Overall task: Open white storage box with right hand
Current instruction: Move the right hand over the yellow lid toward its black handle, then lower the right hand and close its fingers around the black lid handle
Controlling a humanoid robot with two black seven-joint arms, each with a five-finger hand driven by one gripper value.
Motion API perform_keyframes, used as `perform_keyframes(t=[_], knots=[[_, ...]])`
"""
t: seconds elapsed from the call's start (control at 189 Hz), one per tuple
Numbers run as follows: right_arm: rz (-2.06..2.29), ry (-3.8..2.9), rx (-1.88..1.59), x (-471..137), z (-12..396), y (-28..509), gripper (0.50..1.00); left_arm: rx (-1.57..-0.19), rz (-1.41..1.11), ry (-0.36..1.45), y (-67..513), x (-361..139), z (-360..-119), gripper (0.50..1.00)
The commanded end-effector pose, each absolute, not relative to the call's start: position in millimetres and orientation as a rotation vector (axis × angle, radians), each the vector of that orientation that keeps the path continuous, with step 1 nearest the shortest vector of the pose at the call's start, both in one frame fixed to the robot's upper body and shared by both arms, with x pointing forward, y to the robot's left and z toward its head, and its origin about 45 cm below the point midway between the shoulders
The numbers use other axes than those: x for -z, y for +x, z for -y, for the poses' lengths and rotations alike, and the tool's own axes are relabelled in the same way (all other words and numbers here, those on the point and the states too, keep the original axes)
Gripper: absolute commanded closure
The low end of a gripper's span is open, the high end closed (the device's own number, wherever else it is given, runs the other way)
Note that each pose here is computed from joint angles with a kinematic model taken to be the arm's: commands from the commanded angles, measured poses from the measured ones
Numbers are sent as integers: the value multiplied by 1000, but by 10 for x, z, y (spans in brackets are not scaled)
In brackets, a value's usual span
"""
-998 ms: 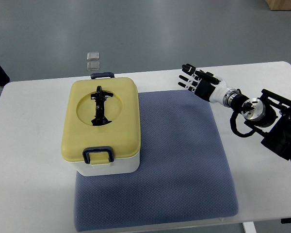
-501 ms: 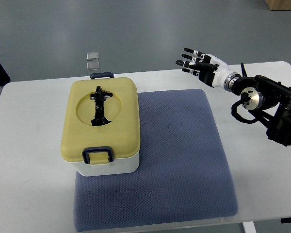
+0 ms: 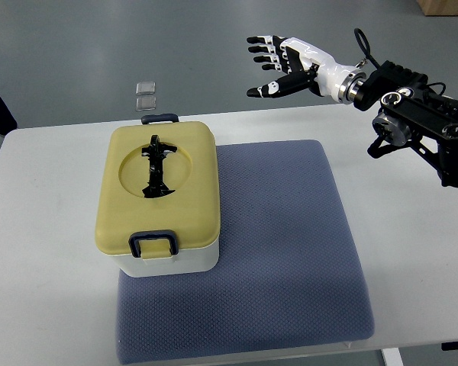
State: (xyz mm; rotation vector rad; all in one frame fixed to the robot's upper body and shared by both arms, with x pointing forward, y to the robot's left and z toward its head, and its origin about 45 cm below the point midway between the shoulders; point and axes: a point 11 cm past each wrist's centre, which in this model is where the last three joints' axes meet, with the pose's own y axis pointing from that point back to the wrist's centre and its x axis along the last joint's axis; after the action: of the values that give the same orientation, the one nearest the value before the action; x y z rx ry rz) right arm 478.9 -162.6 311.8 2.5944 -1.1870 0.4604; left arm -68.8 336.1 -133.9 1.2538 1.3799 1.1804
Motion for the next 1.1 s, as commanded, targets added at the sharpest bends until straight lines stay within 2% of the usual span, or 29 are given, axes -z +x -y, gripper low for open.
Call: perform_keyframes(t=[0.0, 0.19, 0.422, 0.612, 0.866, 1.093], knots=[[1009, 2611, -670, -3338, 1374, 4668, 579, -1180, -1380, 1254, -688, 1339, -3360, 500], [658, 2487, -1129, -3585, 987, 4462, 577, -1181, -1380, 1255, -689, 1338, -3365, 500], [281, 2360, -1465, -3860, 519, 4240, 576, -1181, -1380, 1255, -689, 1338, -3365, 500], [-20, 2176, -1655, -3761, 17, 3988, 576, -1181, -1380, 1255, -689, 1338, -3365, 500], [-240, 1949, -1850, -3728, -374, 3790, 579, -1181, -1380, 1255, -689, 1338, -3365, 500], [-328, 1775, -1926, -3700, -410, 3812, 583, -1180, -1380, 1254, -688, 1339, -3360, 500]])
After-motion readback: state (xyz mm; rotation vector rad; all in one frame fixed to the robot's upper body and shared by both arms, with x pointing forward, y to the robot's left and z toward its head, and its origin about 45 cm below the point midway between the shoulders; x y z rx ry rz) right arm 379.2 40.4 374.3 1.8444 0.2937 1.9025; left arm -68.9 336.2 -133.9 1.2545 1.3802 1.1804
